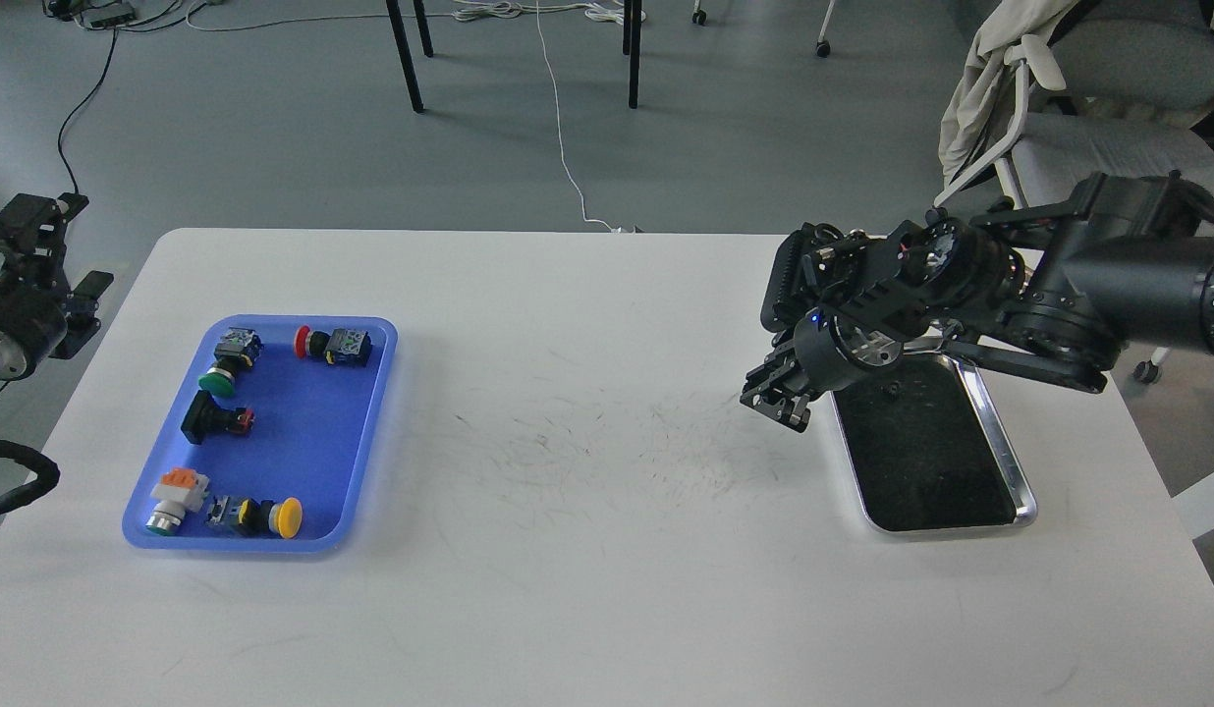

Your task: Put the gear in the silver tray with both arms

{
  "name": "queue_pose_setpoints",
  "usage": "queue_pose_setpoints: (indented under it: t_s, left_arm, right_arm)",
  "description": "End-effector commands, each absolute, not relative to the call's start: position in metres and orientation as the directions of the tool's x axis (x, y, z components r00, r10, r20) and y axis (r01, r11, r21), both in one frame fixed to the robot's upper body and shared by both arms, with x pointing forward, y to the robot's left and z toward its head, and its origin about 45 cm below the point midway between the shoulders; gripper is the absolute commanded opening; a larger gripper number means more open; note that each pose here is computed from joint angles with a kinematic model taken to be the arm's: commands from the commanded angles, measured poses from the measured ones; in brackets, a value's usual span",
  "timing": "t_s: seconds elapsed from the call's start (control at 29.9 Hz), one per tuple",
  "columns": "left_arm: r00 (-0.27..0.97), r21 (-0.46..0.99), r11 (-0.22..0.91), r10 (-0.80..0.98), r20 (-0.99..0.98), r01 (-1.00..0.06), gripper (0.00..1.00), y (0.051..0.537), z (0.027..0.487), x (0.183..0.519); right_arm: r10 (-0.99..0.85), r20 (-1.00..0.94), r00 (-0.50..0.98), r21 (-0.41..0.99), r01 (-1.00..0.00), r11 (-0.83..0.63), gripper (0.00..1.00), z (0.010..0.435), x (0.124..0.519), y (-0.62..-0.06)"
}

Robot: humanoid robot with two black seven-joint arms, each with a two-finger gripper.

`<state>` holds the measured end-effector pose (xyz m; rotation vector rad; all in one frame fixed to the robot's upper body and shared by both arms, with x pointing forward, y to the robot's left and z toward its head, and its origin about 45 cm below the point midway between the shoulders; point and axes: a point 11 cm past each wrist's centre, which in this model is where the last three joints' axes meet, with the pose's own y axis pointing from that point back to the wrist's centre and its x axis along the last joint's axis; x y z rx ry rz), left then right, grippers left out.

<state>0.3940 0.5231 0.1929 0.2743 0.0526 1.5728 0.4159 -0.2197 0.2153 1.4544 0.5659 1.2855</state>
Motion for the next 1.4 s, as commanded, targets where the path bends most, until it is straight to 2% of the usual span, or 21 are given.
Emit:
queue_pose_setpoints:
  t_s: [0.0,0.3,0.5,0.9,1.37]
  left_arm:
    - [0.010,0.205,-0.018,0.991,0.135,-0.979,0.98,0.519,0.191,0.395]
    - [0.012,0.208,-0.015,0.991,0.131,-0.978,0.98,0.517,0.189,0.396]
    - [0.013,0.214,-0.015,0.991,0.130,-0.977,0.98,0.517,0.186,0.394]
    - [0.013,0.222,-0.017,0.991,0.131,-0.975,0.98,0.518,0.183,0.391]
    - [0.020,0.235,-0.009,0.993,0.120,-0.972,0.98,0.511,0.174,0.390]
  right_arm:
    - [0.856,0.387,0.343,0.906,-0.313,-0.284,0.01,0.224,0.415,-0.259]
    - [0.847,0.336,0.412,0.924,-0.317,-0.213,0.01,0.223,0.392,-0.327]
    - [0.832,0.314,0.458,0.937,-0.292,-0.193,0.01,0.208,0.379,-0.347]
    - [0.830,0.276,0.485,0.955,-0.238,-0.178,0.01,0.182,0.363,-0.354]
    - [0.843,0.258,0.473,0.960,-0.224,-0.168,0.02,0.166,0.366,-0.345]
